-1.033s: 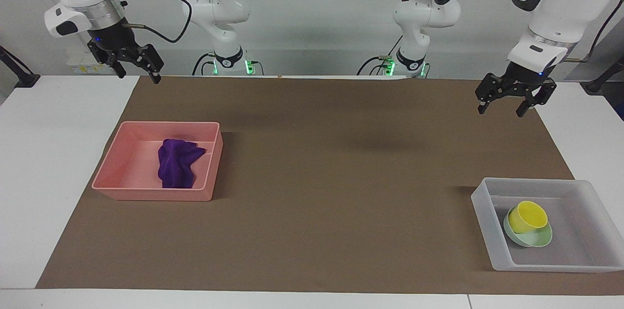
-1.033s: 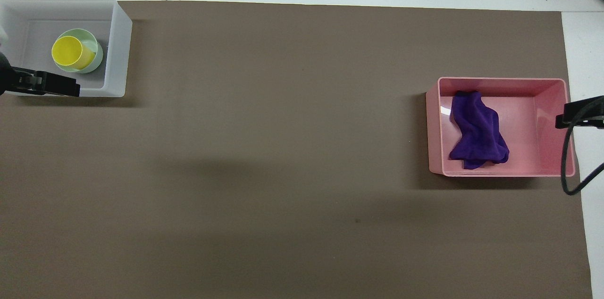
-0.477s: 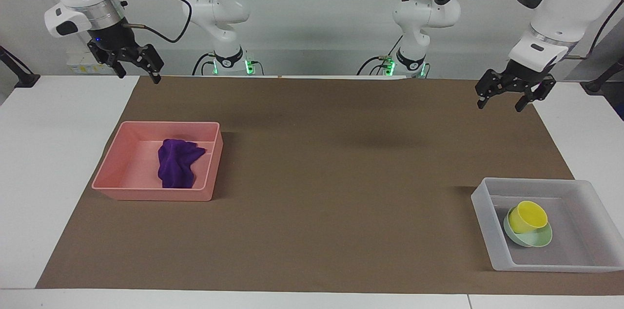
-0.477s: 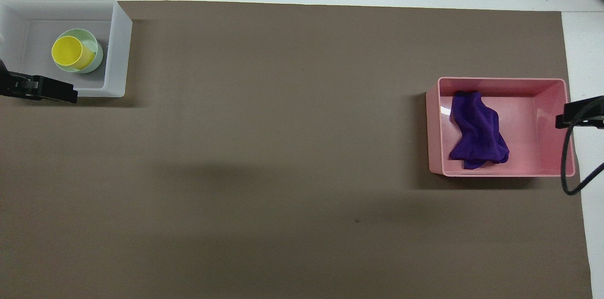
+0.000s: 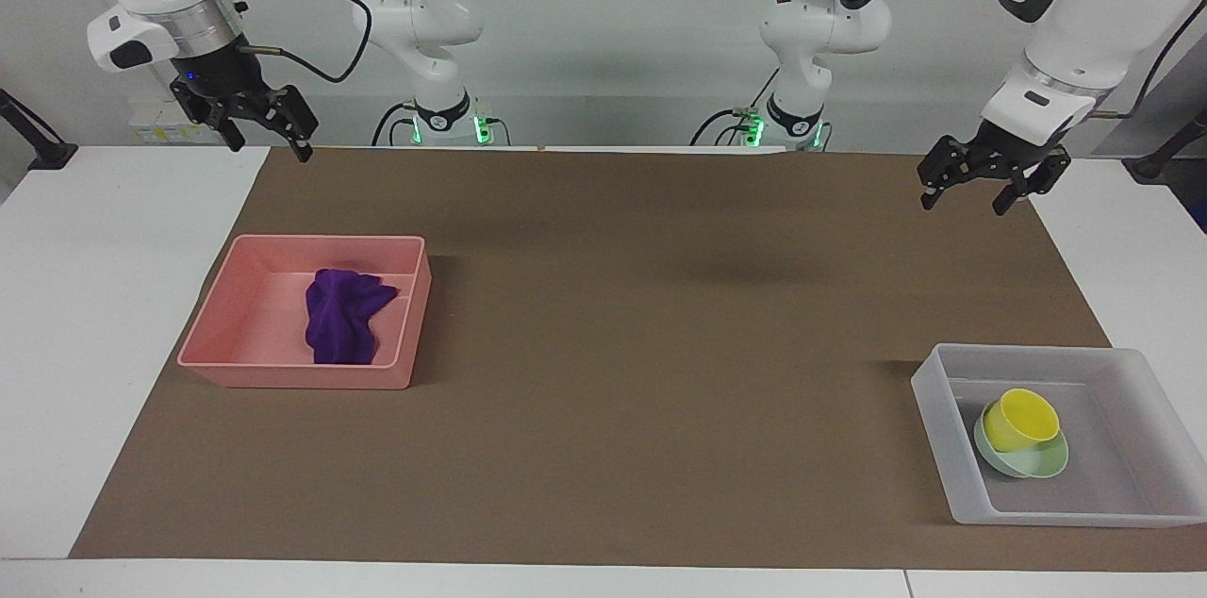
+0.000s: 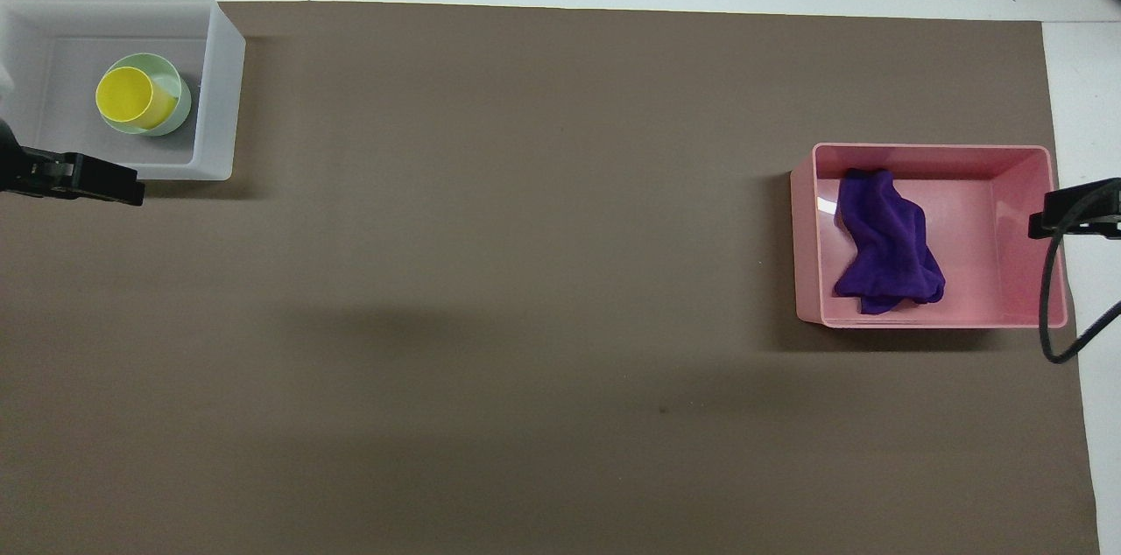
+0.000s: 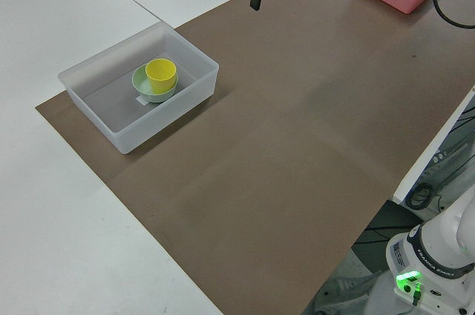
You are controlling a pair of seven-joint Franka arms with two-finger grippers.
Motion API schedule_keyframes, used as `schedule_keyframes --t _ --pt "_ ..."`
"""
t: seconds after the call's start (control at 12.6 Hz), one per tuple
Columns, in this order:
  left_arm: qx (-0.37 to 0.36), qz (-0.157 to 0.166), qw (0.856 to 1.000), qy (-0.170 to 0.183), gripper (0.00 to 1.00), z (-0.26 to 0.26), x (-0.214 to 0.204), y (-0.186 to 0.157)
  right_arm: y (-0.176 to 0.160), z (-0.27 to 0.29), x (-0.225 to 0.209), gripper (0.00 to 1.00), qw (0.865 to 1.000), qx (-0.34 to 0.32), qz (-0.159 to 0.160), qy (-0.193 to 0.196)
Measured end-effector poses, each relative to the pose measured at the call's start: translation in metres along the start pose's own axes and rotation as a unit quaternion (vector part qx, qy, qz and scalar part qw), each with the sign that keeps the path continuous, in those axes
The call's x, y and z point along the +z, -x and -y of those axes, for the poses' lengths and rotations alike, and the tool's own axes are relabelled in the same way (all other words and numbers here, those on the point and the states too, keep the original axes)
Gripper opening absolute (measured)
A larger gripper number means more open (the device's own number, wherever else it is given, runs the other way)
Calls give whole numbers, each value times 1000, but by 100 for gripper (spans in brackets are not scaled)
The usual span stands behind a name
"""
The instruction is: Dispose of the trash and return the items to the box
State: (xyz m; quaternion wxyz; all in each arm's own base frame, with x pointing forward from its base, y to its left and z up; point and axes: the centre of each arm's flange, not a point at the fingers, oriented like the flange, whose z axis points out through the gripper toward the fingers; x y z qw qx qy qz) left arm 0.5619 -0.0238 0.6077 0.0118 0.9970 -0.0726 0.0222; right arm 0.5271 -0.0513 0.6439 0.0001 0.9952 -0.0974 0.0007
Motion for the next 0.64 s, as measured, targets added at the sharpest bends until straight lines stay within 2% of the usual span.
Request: schedule_keyframes --t 0.64 --pt "-1 -4 1000 0 100 1 -5 3 1 8 0 100 1000 -8 0 -2"
